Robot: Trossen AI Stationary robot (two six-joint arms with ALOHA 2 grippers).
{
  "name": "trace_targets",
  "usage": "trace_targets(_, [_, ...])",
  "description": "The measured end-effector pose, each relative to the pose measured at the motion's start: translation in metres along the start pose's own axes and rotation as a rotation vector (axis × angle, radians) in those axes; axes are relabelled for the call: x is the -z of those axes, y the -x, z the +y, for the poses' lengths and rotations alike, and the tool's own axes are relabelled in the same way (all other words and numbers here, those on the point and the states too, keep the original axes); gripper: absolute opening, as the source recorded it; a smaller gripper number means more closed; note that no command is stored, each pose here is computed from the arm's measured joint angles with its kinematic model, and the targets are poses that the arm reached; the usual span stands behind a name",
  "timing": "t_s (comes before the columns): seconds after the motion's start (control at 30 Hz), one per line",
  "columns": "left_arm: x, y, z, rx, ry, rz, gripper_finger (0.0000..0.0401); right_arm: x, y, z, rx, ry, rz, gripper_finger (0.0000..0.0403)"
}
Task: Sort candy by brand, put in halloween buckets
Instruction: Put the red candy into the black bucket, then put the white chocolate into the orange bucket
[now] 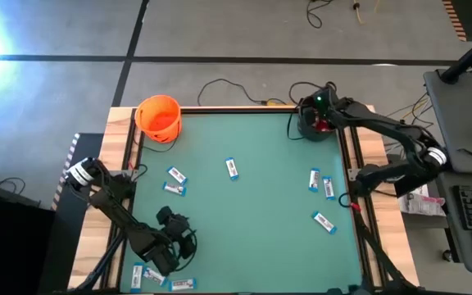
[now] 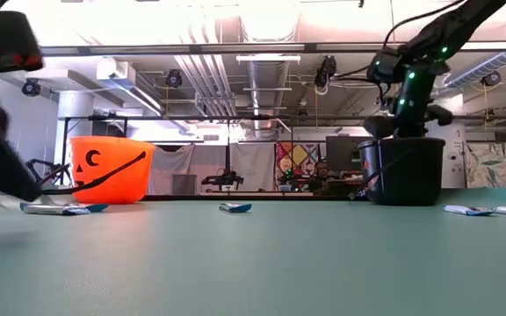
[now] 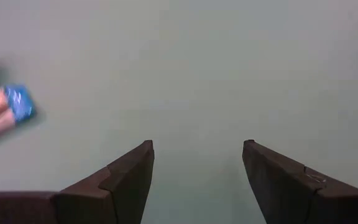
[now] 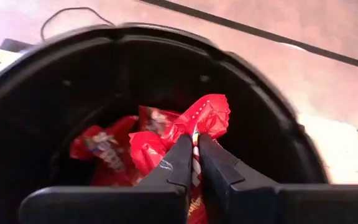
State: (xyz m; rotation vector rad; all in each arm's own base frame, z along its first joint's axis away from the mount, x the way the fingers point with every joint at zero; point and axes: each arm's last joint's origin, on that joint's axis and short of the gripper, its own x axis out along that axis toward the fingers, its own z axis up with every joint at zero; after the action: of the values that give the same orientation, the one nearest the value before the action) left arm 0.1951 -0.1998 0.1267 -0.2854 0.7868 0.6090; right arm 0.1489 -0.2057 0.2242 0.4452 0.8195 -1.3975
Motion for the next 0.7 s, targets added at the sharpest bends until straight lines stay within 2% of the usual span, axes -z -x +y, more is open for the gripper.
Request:
trace_targets(0.13, [-0.011, -0.009, -0.001, -0.017, -0.022, -0.014, 0.0233, 0.001, -0.013, 0.007, -0.01, 0.018, 0.031, 0.0049])
trace_targets(0.33, [-0.03, -0.026, -0.001, -0.024, -0.073, 0.004, 0.0233, -0.001, -0.013, 0.005, 0.021, 0.065, 0.037, 0.0135])
trace_targets(0.53, [-0.036, -0.028, -0.004, -0.012, -0.115, 0.009, 0.0233, -0.025, 0.023, -0.001, -0.026, 0.055, -0.013, 0.02])
trace_targets(0.6, [-0.036, -0.028, -0.004, -0.012, -0.115, 0.008, 0.0233, -0.031, 0.039, 0.0, -0.082, 0.068, -0.023, 0.0212])
trace_targets(0.7, [-0.036, -0.026, -0.004, -0.005, -0.119, 0.006, 0.0233, -0.032, 0.064, 0.007, -0.226, 0.096, -0.052, 0.0225])
